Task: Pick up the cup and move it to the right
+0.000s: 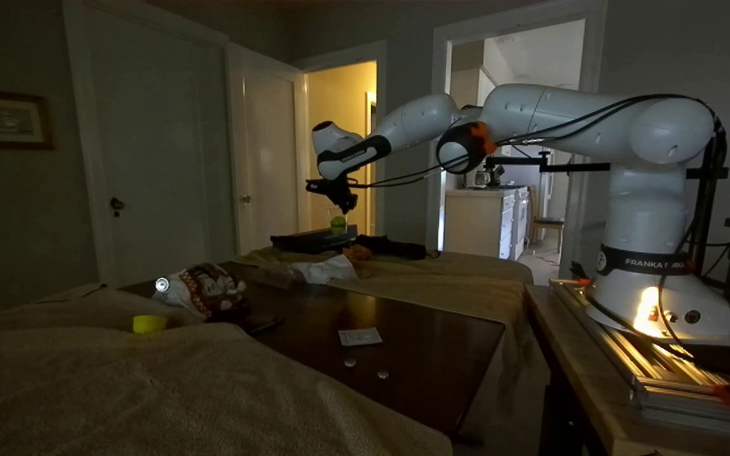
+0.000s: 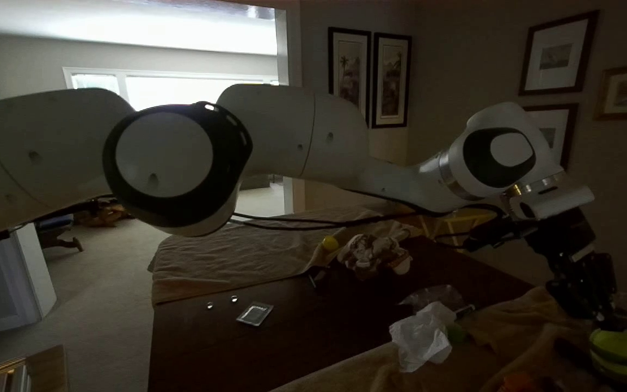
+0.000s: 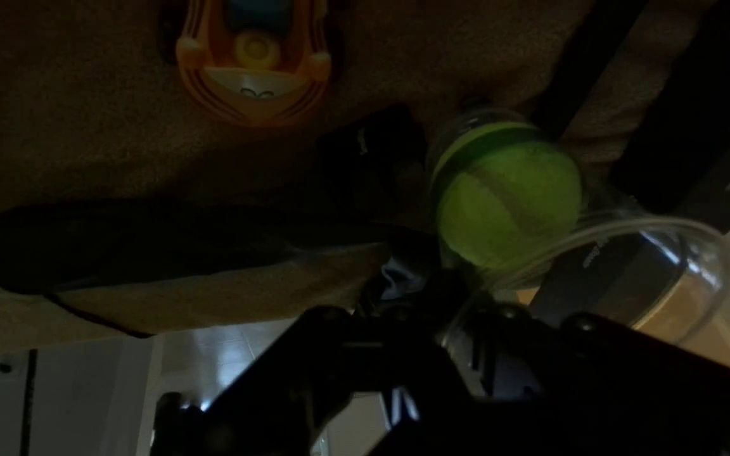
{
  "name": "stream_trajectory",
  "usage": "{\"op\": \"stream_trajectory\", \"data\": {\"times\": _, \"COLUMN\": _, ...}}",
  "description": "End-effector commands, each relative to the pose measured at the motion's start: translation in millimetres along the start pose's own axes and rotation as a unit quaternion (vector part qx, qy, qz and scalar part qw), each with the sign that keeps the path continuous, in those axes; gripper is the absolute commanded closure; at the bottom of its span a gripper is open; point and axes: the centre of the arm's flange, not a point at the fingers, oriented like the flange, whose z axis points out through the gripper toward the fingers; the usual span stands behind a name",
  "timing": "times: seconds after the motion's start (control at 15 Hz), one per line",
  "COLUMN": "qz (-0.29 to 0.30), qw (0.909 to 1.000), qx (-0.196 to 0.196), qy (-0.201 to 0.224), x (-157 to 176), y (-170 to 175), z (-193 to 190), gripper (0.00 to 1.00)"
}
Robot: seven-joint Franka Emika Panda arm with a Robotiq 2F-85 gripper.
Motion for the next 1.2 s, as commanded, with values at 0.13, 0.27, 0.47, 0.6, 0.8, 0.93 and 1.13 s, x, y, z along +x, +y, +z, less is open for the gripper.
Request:
{"op": "stream_trajectory", "data": {"times": 0.13, "qz": 0.041, "qw": 0.9975, "qx": -0.025, "qy": -0.051, "x": -8.2, "y": 8.1, "z": 16.7, "gripper": 0.98}}
{"op": "stream_trajectory", "data": {"times": 0.27, "qz": 0.044, "qw": 0.9962, "qx": -0.027, "qy": -0.07, "x": -10.9, "y": 8.4, "z": 21.6, "gripper": 0.98}}
{"op": "stream_trajectory", "data": {"times": 0.47, "qz": 0.046, "qw": 0.995, "qx": -0.032, "qy": -0.084, "x": -12.6, "y": 8.8, "z": 26.9, "gripper": 0.98}}
{"op": "stream_trajectory", "data": {"times": 0.6, "qz": 0.037, "qw": 0.995, "qx": -0.031, "qy": -0.088, "x": -11.1, "y": 8.7, "z": 21.8, "gripper": 0.98}}
{"op": "stream_trajectory", "data": {"times": 0.8, "qz": 0.034, "qw": 0.9964, "qx": -0.029, "qy": -0.072, "x": -15.9, "y": 10.7, "z": 27.4, "gripper": 0.93}}
{"op": "stream_trajectory", "data": {"times": 0.93, "qz": 0.038, "qw": 0.9964, "qx": -0.032, "qy": -0.069, "x": -17.8, "y": 8.3, "z": 31.7, "gripper": 0.98}}
{"op": "stream_trajectory", "data": {"times": 1.13, "qz": 0.044, "qw": 0.9971, "qx": -0.023, "qy": -0.058, "x": -19.2, "y": 3.1, "z": 44.1, "gripper": 0.98}}
